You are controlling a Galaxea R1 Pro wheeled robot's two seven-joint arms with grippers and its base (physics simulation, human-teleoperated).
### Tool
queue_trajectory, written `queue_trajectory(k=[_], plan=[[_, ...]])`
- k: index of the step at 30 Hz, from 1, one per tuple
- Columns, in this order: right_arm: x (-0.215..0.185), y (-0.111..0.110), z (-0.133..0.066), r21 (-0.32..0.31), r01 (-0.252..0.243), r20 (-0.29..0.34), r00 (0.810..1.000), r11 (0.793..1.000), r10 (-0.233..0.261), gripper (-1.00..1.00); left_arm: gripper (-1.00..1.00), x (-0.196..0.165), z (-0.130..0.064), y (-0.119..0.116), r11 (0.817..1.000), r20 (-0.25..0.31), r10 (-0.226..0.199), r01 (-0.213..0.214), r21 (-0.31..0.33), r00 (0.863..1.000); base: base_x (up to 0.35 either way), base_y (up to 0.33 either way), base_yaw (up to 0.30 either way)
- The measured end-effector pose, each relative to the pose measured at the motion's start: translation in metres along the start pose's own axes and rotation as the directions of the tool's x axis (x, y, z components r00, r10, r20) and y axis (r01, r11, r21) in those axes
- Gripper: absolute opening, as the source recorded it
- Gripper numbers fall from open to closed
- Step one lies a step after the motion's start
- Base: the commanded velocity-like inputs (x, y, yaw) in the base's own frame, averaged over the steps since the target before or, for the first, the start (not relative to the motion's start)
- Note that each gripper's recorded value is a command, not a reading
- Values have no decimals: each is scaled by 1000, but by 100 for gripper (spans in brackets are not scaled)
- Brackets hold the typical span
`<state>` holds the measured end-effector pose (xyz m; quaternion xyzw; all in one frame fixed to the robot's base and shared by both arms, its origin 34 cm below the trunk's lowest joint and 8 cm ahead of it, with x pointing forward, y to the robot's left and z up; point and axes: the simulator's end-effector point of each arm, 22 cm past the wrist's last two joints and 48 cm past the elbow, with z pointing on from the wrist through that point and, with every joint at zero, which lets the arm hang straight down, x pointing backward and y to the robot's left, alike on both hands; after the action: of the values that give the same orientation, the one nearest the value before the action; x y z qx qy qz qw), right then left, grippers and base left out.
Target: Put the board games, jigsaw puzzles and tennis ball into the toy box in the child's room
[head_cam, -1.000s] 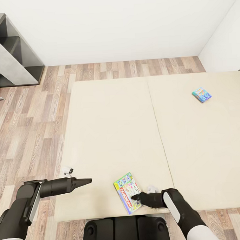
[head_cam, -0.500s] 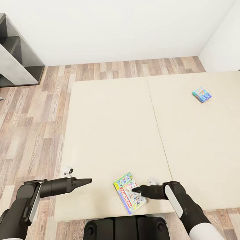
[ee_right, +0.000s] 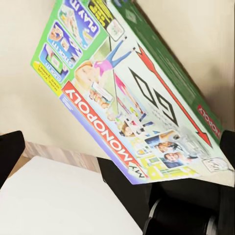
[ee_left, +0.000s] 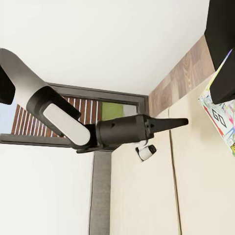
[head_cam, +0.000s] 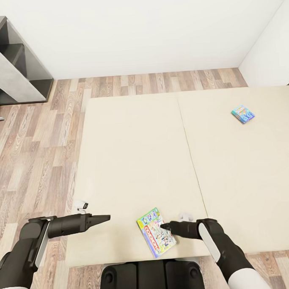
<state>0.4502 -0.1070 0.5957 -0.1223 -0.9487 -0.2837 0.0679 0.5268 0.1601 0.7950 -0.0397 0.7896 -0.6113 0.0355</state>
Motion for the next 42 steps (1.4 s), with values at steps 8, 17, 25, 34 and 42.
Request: queue_trajectory(k=[8,17,25,34,42], plan=[[0,-26,7,123,-5,40,999,992,0,100,100,0,0,0,1000,0,0,0,1,1000,0,0,0],[10,-37,20,176,-21,47,999,984,12,100,100,0,1,-1,1000,1,0,0,3,1000,0,0,0],[21,-40,30,189,-19,25,1000,982,14,100,100,0,3,-2,1000,0,2,-2,7,1000,0,0,0],[25,-29,36,183,31,-4,1000,983,-31,100,100,0,2,-2,1000,0,3,-3,6,1000,0,0,0],[28,-18,40,170,45,-10,999,984,-44,100,100,0,3,-2,1000,0,2,-2,8,1000,0,0,0]])
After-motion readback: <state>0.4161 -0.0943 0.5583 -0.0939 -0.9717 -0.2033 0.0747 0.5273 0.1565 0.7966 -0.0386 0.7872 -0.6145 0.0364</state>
